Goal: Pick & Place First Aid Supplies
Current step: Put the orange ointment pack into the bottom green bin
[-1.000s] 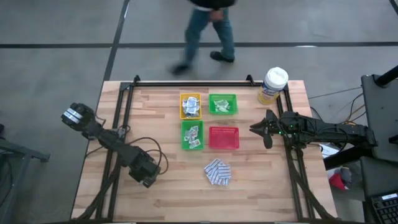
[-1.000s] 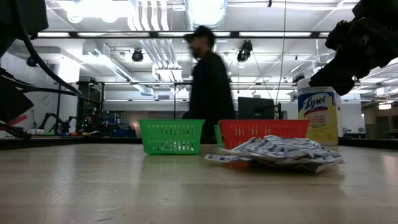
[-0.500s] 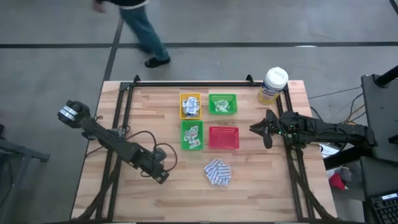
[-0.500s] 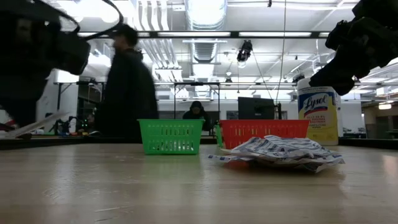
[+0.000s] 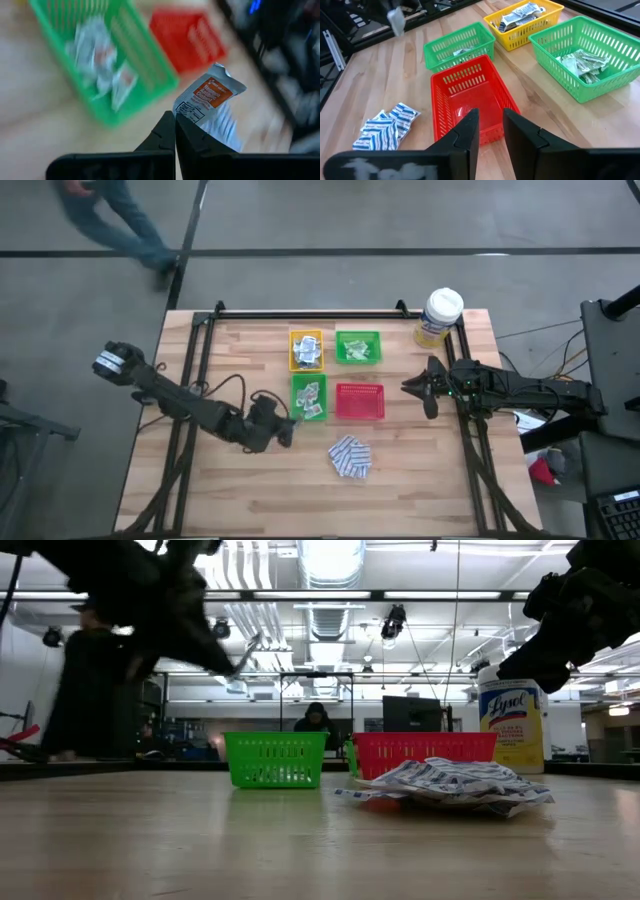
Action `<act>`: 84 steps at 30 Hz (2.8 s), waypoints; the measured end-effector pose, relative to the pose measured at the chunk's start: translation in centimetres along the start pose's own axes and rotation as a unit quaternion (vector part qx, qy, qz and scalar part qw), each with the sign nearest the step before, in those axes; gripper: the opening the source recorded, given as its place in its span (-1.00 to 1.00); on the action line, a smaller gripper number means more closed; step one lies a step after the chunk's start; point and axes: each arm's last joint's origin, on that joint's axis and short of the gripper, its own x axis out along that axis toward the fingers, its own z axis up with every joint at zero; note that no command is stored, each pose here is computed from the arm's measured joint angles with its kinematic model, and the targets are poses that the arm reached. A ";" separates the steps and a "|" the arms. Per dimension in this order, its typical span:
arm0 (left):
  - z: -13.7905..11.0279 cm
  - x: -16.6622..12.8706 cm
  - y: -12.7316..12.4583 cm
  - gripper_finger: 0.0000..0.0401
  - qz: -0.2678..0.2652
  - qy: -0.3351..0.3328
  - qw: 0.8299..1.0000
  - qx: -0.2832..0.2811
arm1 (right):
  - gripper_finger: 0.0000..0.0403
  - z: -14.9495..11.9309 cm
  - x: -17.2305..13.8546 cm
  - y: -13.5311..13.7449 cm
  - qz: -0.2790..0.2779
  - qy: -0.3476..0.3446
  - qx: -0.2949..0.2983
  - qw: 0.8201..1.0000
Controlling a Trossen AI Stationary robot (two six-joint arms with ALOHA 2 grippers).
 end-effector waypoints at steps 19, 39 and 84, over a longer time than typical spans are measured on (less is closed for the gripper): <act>8.4 2.7 -1.5 -1.00 -0.010 -0.155 0.977 -0.145 | -0.61 0.0 0.0 0.0 0.000 0.000 0.000 1.000; 8.8 2.8 -1.3 -1.00 0.012 -0.163 0.976 -0.145 | -0.65 0.0 0.0 0.0 0.000 0.000 0.000 1.000; 8.6 10.2 -1.1 -1.00 0.304 0.036 0.922 -0.236 | -0.57 0.0 0.0 0.0 -0.001 0.000 -0.002 1.000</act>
